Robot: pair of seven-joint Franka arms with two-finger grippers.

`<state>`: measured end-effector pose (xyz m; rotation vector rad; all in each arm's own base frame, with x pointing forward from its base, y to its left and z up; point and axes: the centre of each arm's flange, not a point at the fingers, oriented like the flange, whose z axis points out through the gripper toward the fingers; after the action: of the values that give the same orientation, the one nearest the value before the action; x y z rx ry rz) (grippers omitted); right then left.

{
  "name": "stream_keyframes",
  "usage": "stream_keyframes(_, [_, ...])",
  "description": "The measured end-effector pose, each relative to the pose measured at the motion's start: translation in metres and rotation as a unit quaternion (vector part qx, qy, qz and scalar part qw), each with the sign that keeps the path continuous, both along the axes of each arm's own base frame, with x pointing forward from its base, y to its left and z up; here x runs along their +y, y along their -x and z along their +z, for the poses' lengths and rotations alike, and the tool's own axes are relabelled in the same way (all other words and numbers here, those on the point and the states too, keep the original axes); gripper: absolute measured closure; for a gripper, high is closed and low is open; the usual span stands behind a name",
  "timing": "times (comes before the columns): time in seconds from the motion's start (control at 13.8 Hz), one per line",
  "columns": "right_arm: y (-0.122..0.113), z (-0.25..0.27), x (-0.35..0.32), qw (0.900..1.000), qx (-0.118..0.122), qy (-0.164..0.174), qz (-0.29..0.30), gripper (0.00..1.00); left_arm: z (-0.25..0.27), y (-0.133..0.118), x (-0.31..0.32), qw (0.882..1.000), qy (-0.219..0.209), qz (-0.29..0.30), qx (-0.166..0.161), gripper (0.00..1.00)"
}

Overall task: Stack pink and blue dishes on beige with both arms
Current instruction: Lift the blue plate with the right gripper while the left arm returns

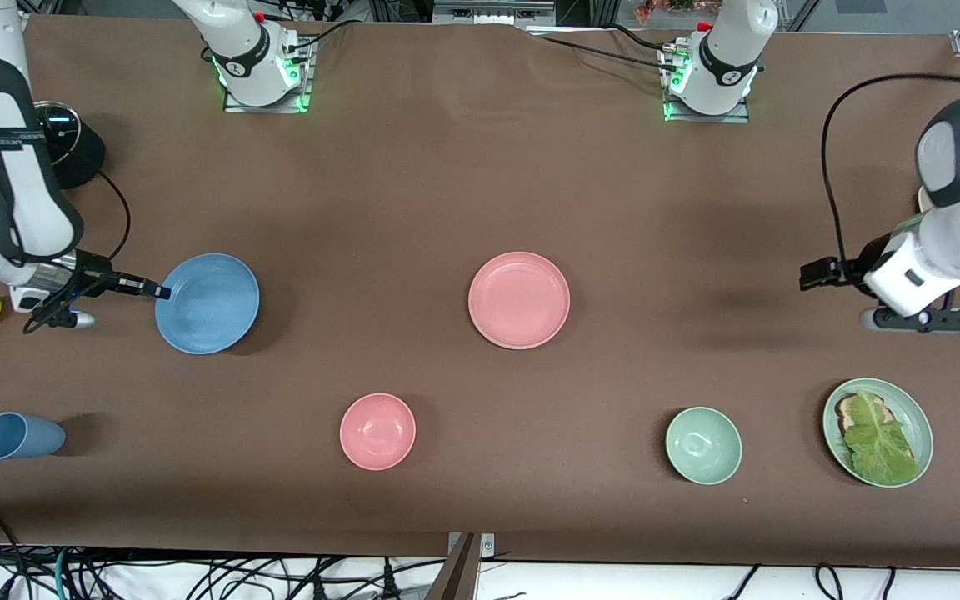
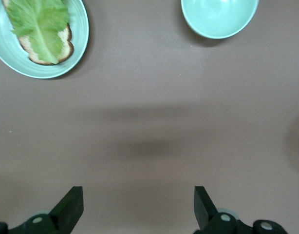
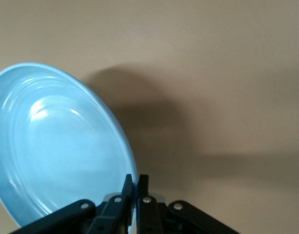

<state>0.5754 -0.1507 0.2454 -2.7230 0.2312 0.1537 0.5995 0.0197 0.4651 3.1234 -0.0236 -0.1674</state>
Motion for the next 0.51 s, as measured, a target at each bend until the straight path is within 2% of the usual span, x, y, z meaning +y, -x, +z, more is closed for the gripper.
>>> stream_keyframes(0.22, [-0.035, 0.055, 0.020, 1.000, -0.006, -0.008, 0.018, 0.95, 0.038, 0.013, -0.007, 1.000, 0.002, -0.006, -0.021, 0.00])
stream_keyframes(0.36, [-0.058, 0.094, 0.058, 1.000, 0.012, -0.005, 0.006, 0.95, 0.060, 0.020, -0.010, 0.999, 0.003, -0.010, -0.037, 0.00])
stream_keyframes(0.51, [-0.072, 0.117, 0.108, 1.000, 0.023, -0.001, 0.004, 0.95, 0.080, 0.036, -0.010, 0.999, 0.005, -0.010, -0.030, 0.00])
